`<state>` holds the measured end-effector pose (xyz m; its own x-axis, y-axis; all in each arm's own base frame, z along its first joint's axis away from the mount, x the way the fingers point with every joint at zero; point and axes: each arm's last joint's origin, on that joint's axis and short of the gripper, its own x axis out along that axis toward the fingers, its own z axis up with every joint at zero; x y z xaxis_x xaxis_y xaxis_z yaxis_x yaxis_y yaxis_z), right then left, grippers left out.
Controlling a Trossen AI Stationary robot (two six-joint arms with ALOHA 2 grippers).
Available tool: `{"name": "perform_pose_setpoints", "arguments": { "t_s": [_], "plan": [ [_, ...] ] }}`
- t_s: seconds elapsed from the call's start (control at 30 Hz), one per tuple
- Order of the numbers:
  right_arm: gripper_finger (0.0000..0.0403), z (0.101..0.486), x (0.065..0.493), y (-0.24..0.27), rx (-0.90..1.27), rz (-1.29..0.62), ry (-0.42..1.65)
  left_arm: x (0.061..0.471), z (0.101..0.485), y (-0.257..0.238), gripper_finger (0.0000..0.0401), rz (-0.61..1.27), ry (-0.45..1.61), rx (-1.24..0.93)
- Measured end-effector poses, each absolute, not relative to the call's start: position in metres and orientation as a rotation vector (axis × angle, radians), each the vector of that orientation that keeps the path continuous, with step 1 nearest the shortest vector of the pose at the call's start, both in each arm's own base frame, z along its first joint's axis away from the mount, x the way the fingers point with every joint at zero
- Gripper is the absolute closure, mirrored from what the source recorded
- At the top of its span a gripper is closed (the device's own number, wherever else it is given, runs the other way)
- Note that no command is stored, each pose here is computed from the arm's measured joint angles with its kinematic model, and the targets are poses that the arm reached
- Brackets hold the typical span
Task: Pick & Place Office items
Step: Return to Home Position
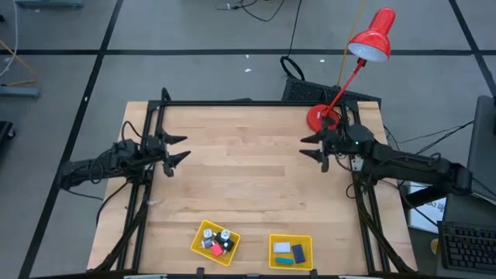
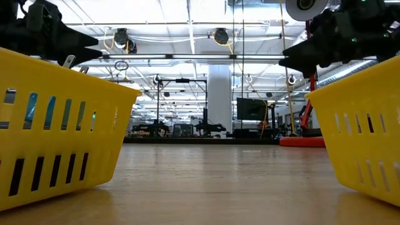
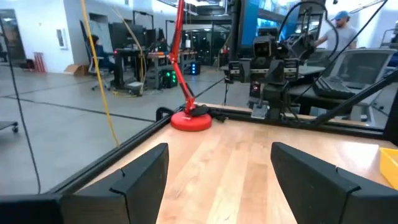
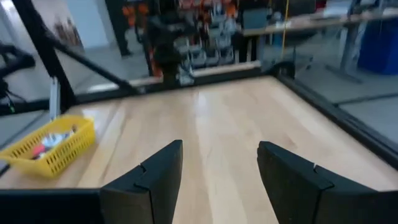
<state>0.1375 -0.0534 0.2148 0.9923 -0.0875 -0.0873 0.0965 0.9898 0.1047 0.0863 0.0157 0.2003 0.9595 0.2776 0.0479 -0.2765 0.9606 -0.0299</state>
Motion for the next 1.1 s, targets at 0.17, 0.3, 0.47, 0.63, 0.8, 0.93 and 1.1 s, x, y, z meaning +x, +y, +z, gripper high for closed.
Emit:
{"name": "perform_pose_setpoints", "arguments": {
  "t_s": [0.17, 0.3, 0.47, 0.63, 0.8, 0.93, 1.1],
  "plan": [
    [0.0206, 0.196, 0.122, -0.05, 0.145, -0.158, -0.037, 0.086, 0.2, 0.017, 0.0118, 0.261, -0.057, -0.055],
    [0.0206, 0.183, 0.114, -0.046, 0.173, -0.156, -0.091, 0.086, 0.201, 0.017, 0.0126, 0.265, -0.059, -0.06],
    [0.0206, 0.181, 0.116, -0.035, 0.204, -0.062, -0.098, 0.086, 0.2, 0.017, 0.013, 0.267, -0.053, -0.031],
    [0.0206, 0.182, 0.123, -0.016, 0.184, 0.046, -0.105, 0.086, 0.201, 0.017, 0.012, 0.268, -0.047, 0.024],
    [0.0206, 0.181, 0.124, -0.001, 0.133, 0.042, -0.088, 0.086, 0.201, 0.017, 0.0112, 0.269, -0.045, 0.041],
    [0.0206, 0.178, 0.118, 0.0, 0.116, 0.003, -0.056, 0.086, 0.2, 0.017, 0.011, 0.268, -0.046, 0.027],
    [0.0206, 0.181, 0.106, -0.001, 0.111, -0.004, -0.1, 0.086, 0.201, 0.017, 0.0117, 0.268, -0.047, 0.026]
  ]
}}
